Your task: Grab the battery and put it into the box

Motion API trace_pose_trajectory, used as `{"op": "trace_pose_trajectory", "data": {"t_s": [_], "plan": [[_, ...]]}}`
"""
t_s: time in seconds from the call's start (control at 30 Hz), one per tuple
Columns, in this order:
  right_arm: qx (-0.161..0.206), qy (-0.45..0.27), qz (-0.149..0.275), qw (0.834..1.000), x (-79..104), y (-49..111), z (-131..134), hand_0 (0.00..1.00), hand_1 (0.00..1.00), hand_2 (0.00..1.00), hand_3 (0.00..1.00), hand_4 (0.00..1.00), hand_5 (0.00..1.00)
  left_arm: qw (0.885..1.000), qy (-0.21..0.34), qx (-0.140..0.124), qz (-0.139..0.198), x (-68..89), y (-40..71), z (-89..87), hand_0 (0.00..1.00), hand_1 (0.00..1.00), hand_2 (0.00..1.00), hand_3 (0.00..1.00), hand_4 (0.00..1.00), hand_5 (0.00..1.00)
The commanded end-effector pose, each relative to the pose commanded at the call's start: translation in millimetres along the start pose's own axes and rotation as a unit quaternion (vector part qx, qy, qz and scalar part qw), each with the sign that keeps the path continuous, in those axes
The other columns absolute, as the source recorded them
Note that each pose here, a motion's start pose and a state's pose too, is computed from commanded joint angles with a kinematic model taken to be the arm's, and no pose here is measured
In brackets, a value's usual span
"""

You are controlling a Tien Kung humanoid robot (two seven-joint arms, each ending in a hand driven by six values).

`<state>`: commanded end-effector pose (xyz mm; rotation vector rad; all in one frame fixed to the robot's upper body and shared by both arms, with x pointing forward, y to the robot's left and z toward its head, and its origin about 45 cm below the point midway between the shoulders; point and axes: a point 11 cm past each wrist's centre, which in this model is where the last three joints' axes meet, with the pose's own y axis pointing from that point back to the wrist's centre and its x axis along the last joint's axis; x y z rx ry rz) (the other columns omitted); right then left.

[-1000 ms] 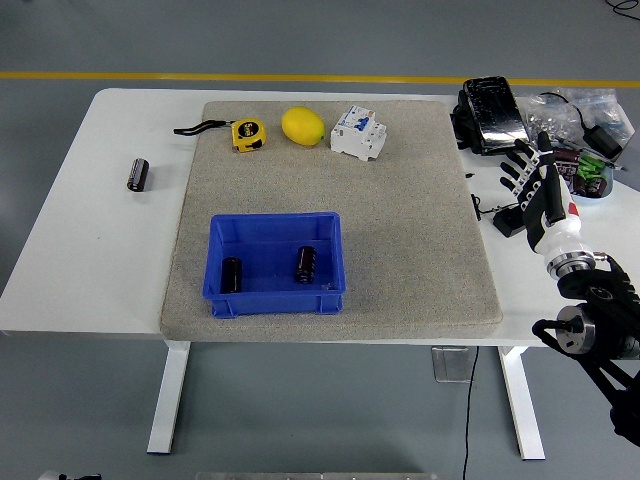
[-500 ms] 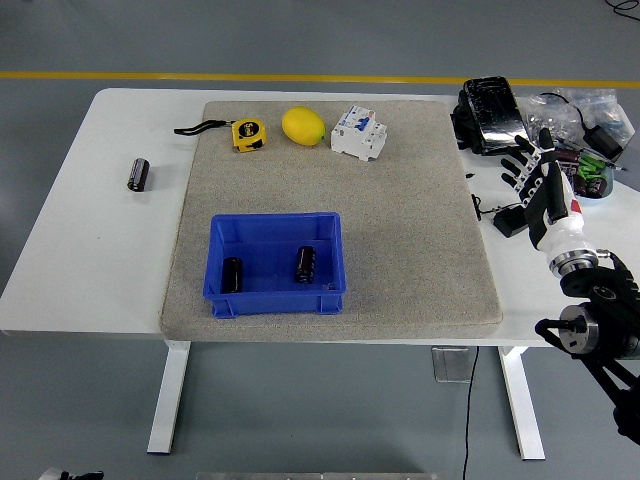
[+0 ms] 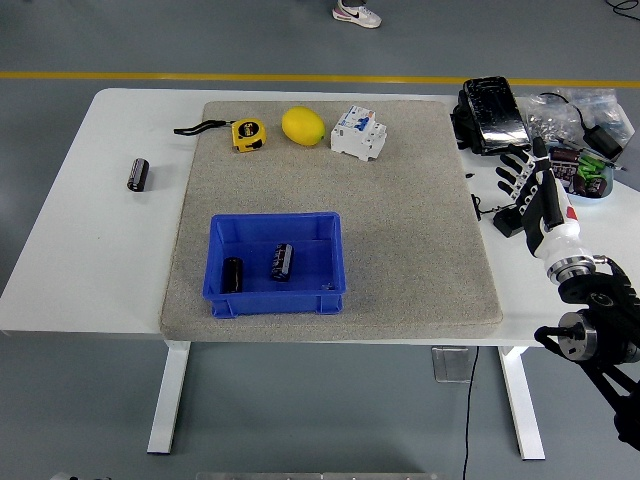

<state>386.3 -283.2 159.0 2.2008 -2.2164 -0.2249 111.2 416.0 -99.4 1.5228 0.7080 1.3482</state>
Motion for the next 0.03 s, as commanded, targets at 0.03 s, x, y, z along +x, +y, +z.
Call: {"op": "trace_pose_trajectory", "data": {"t_s": [0.03], "plan": [[-0.001, 0.0, 0.0, 1.0, -0.2, 0.3, 0.8, 0.897, 0.853, 0.86, 0.874, 0.998, 0.998, 1.0, -0.002, 0.003, -0.006, -1.0, -0.1, -1.1, 0.715, 0.716, 0.772, 0.602, 0.605, 0.478]]}}
